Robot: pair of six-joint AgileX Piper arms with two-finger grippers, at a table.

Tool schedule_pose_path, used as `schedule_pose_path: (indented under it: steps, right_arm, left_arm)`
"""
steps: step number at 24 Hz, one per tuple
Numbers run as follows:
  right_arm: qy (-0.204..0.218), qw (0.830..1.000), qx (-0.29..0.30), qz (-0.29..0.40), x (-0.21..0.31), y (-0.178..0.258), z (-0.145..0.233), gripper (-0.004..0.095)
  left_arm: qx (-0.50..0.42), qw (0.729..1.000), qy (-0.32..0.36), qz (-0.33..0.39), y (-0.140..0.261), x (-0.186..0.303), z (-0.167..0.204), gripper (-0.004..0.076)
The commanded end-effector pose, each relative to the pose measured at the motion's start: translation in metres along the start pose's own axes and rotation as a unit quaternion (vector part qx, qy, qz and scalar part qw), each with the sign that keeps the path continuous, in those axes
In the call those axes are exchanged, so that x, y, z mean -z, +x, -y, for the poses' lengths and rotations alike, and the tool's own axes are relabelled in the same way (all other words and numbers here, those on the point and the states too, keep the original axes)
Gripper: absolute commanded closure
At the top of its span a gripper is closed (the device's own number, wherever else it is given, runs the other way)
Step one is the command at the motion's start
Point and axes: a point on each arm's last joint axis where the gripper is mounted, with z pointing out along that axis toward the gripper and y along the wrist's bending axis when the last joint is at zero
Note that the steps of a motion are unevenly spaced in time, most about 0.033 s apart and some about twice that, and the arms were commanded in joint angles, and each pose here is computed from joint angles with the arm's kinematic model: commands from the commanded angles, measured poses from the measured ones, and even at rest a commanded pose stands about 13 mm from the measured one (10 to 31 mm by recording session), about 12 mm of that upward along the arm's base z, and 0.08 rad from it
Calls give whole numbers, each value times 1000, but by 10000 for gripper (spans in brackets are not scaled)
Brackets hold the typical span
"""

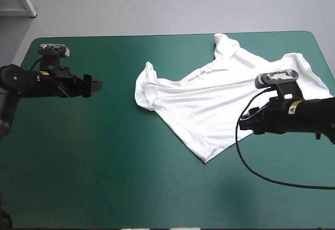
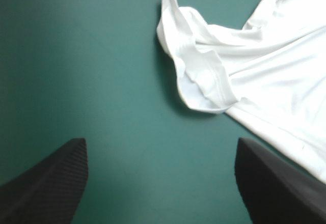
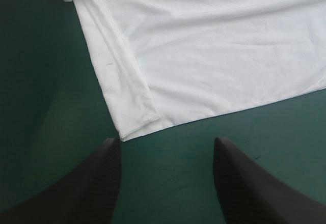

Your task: Fold the cloth

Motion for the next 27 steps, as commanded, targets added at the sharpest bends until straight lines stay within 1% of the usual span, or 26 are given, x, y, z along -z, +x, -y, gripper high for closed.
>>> schedule_pose_path:
  steps: [1,4,6,7,9,11,15,20,27]
  right_arm:
    - [-8,999,16,28,10,-3,-4,395]
    - [-16,1000,21,16,4,0,-5,395]
    - [-21,999,26,-7,-7,8,-6,395]
    - [-27,999,26,-30,-17,16,-7,395]
    - [-45,997,24,-60,-35,30,-11,395]
    - [-58,996,30,-69,-49,40,-16,395]
    - [-75,993,49,-75,-63,51,-27,395]
    - [-89,991,71,-67,-64,53,-37,395]
    - [-94,990,77,-64,-64,53,-41,395]
  left_arm:
    - [-20,997,38,62,-34,-20,13,150]
    - [-51,996,51,55,-59,-59,26,150]
    - [-55,995,64,58,-78,-92,33,150]
    - [-52,994,66,69,-90,-107,35,150]
    - [-45,994,66,72,-101,-134,30,150]
    - [-38,995,62,72,-109,-158,25,150]
    - [-39,996,58,61,-112,-193,17,150]
    - [-40,996,55,54,-105,-229,14,150]
    - [-48,996,59,43,-92,-263,22,150]
